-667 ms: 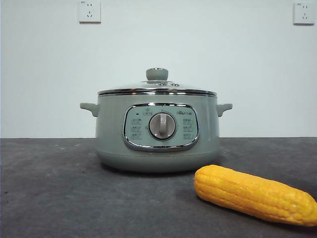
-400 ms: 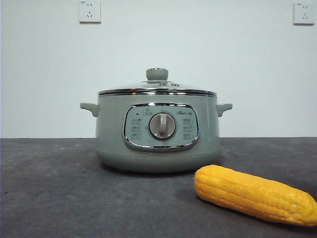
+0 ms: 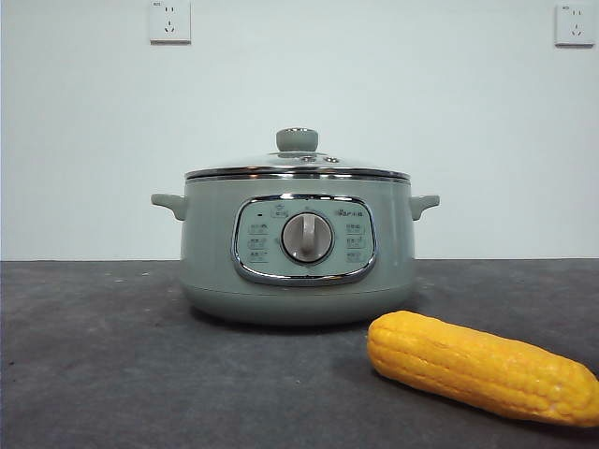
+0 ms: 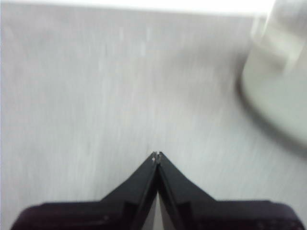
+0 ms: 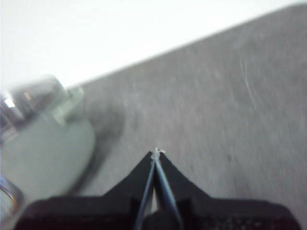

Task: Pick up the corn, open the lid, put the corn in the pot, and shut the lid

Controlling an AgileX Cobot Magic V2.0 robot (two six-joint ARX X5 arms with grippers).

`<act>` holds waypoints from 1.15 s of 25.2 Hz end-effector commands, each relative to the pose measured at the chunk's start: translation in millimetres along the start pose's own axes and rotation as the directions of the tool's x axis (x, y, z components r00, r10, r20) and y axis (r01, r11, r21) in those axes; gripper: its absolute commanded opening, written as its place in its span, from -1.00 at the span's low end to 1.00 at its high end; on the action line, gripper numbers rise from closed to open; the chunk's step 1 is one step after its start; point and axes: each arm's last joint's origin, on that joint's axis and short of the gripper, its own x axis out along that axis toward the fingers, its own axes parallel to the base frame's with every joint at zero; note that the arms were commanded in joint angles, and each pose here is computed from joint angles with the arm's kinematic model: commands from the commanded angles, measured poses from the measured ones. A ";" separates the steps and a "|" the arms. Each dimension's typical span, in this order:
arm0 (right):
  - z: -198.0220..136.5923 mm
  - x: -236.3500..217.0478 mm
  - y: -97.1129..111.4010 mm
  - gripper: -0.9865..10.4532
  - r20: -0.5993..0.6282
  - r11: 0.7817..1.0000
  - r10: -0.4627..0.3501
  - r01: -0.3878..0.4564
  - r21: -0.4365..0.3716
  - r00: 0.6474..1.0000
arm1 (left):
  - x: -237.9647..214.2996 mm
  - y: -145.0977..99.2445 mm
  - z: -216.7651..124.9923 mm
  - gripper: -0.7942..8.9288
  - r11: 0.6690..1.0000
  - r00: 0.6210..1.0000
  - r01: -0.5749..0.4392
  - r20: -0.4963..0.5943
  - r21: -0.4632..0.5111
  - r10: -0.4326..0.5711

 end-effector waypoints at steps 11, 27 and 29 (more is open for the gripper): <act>95.5 -30.3 34.5 -0.84 -0.061 1.000 -0.019 0.018 -0.024 0.998 | -28.7 -12.4 73.5 -0.84 0.987 0.979 0.162 0.131 -0.021 -0.158; 154.3 -33.8 63.1 -0.83 -0.438 0.973 0.165 -0.218 -0.074 0.884 | -47.9 -26.9 95.8 -0.84 0.835 0.833 0.547 -0.069 -0.054 -0.550; 156.2 -27.5 65.4 -0.83 -0.501 0.960 0.223 -0.278 -0.037 0.836 | -50.5 -28.8 101.1 -0.84 0.808 0.801 0.585 -0.103 -0.073 -0.589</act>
